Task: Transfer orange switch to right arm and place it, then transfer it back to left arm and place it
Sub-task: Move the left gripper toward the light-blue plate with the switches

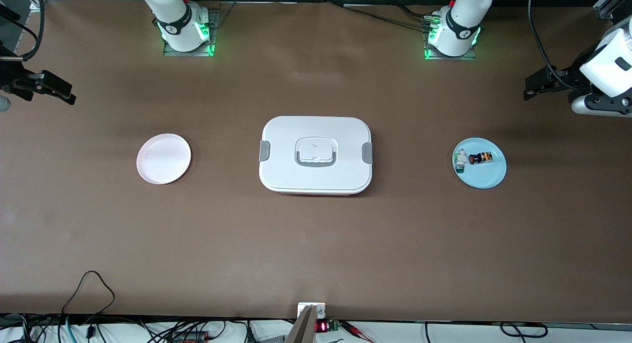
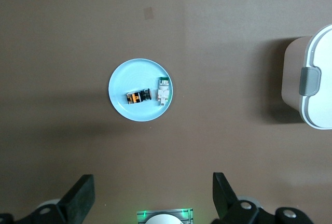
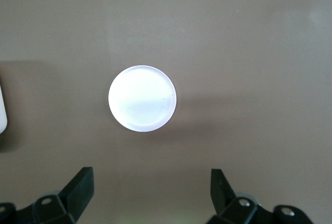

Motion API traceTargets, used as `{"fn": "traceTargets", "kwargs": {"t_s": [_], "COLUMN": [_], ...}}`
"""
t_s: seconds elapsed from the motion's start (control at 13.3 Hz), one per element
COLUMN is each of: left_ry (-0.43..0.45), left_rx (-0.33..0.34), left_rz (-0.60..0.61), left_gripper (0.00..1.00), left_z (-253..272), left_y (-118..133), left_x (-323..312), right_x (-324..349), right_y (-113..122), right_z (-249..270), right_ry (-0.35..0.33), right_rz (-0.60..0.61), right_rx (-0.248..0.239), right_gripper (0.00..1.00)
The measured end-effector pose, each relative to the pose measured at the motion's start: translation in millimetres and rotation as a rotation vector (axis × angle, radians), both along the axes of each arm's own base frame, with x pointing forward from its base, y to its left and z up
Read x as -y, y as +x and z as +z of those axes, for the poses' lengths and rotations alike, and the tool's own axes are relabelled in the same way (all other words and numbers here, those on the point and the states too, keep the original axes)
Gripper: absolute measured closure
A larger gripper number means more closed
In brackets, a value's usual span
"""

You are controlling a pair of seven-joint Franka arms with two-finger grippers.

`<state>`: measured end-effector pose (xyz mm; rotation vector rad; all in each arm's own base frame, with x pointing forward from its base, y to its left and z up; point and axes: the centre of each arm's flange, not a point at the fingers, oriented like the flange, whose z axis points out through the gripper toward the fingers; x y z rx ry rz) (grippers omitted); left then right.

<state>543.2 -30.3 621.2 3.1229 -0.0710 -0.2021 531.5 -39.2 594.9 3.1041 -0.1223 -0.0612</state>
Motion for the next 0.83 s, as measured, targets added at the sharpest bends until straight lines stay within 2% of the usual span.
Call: {"fn": "traceTargets", "kwargs": {"t_s": [0.6, 0.83], "left_ry": [0.0, 0.003], "left_rx": [-0.004, -0.047], "left_rz": [-0.005, -0.005], "left_gripper": [0.0, 0.0], "left_z": [-1, -9], "left_y": [0, -4], "left_x": [4, 3], "right_x": [-2, -2], "right_y": [0, -3], "right_z": [-8, -13], "right_ry": [0.001, 0.002], "right_rz": [-0.011, -0.011], "right_rx": [-0.016, -0.023], "right_gripper": [0.0, 0.0]}}
